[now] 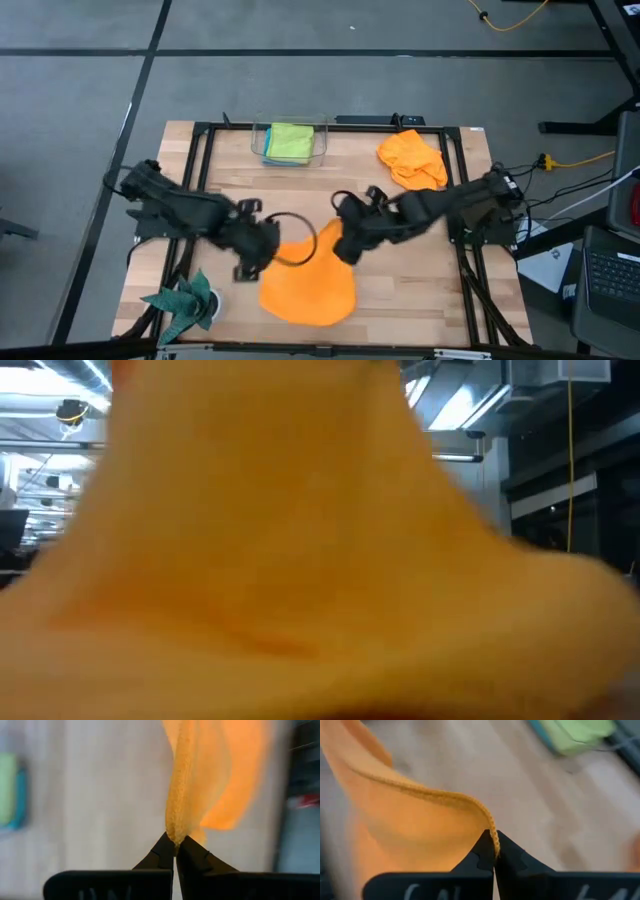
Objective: Fold microfiber towels
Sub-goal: Fold the bottom orange microfiber cloth
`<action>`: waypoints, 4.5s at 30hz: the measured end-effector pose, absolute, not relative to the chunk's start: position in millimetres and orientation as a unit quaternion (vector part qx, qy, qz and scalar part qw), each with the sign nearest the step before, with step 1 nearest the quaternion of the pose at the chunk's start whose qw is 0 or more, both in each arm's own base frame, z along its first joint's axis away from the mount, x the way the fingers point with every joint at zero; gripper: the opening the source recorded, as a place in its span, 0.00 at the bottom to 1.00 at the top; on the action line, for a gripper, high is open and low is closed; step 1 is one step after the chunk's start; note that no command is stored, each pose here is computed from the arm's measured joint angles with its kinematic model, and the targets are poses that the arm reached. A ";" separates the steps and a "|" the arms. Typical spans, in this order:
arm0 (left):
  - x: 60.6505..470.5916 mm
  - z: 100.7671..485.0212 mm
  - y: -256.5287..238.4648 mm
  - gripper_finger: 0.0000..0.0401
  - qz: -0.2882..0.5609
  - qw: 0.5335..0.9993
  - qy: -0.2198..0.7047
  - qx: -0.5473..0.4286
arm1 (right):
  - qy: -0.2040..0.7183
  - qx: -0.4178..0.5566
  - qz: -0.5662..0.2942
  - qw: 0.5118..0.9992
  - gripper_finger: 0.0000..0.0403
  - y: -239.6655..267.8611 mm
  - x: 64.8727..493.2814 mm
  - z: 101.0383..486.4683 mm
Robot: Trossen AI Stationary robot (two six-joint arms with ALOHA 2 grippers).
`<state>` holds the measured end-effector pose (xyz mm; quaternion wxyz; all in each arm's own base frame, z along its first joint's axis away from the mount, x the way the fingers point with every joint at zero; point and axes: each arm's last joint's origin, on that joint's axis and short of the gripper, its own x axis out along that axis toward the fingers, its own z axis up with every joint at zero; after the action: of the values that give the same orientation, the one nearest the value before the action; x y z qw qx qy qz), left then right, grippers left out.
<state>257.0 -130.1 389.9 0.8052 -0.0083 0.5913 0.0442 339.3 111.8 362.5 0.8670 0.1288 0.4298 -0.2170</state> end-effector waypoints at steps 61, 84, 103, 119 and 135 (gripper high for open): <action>258.1 206.8 -172.9 0.09 -0.016 0.796 0.603 -0.051 | 0.526 0.106 -0.141 0.832 0.00 180.8 348.1 179.1; 261.3 205.7 -164.0 0.19 -0.014 0.779 0.621 -0.080 | 0.523 0.114 -0.147 0.832 0.00 180.7 348.4 179.2; 257.7 191.5 -169.7 0.31 -0.058 0.767 0.627 -0.123 | 0.521 0.113 -0.151 0.833 0.00 180.3 348.5 179.3; 247.8 173.2 -166.2 0.29 -0.039 0.762 0.636 -0.116 | 0.520 0.114 -0.152 0.833 0.00 180.3 348.5 179.3; 238.2 204.5 -170.8 0.00 -0.016 0.742 0.667 -0.067 | 0.535 0.103 -0.175 0.820 0.00 177.1 349.9 197.2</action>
<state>238.2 -170.8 204.5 0.7419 -0.0675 0.6669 -0.0156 349.9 177.1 197.2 0.8201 0.1028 0.5350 -0.1749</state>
